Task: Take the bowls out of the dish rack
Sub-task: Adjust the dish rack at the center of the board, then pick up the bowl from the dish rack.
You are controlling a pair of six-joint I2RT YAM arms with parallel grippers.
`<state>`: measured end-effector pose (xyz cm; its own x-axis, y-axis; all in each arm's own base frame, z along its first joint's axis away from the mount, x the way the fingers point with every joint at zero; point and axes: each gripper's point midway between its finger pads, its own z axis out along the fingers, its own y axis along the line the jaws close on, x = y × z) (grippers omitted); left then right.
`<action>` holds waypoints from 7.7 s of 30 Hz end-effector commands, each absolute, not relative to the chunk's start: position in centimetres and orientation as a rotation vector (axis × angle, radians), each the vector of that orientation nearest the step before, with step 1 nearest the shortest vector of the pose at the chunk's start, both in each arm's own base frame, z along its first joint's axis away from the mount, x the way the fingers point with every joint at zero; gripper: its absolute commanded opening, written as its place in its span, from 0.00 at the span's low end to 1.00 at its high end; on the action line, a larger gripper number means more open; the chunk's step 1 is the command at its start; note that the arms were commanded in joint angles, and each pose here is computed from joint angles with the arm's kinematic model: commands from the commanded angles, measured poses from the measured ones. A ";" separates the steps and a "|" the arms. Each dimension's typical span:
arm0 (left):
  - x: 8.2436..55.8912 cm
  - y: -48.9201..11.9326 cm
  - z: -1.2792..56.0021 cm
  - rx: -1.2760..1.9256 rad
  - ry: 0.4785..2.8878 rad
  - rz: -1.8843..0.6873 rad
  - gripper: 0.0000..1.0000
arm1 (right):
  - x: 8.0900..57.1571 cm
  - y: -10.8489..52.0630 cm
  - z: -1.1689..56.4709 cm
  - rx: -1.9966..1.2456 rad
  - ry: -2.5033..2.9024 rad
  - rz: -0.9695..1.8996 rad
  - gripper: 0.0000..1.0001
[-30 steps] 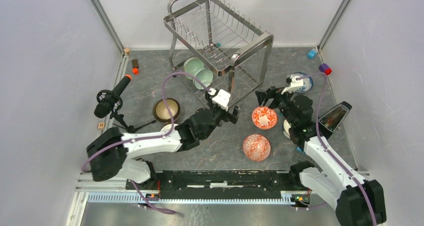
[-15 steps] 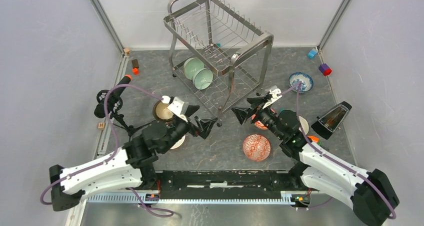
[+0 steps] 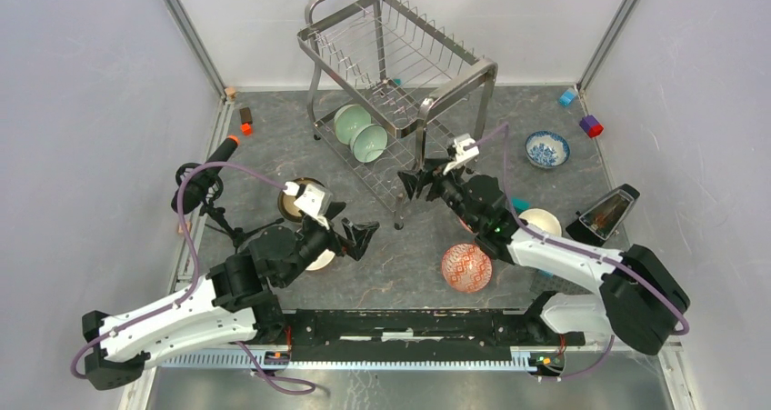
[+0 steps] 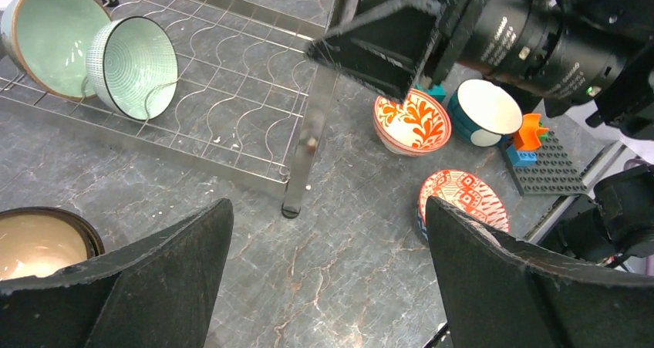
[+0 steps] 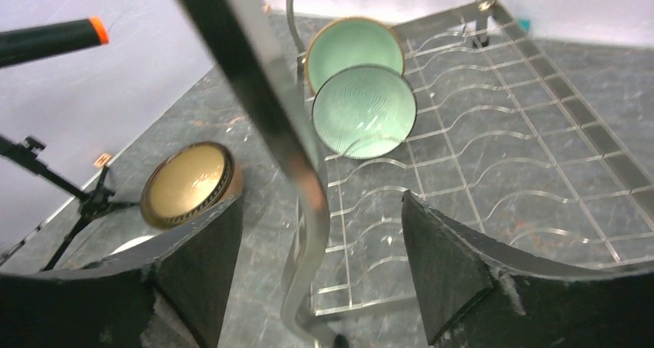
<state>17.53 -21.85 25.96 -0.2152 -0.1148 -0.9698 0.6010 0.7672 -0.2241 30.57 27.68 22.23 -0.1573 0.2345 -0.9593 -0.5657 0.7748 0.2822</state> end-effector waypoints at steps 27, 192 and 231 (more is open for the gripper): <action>25.9 -20.2 30.9 0.164 1.594 -0.173 1.00 | 45.3 16.3 21.9 -0.022 1.695 0.352 0.40; 24.7 -13.8 22.9 -0.055 1.850 -0.659 0.99 | 43.3 34.1 17.2 0.005 1.567 1.049 0.54; 24.8 -14.3 22.2 -0.044 1.876 -0.678 0.98 | 43.2 32.3 20.2 0.124 1.452 1.414 0.00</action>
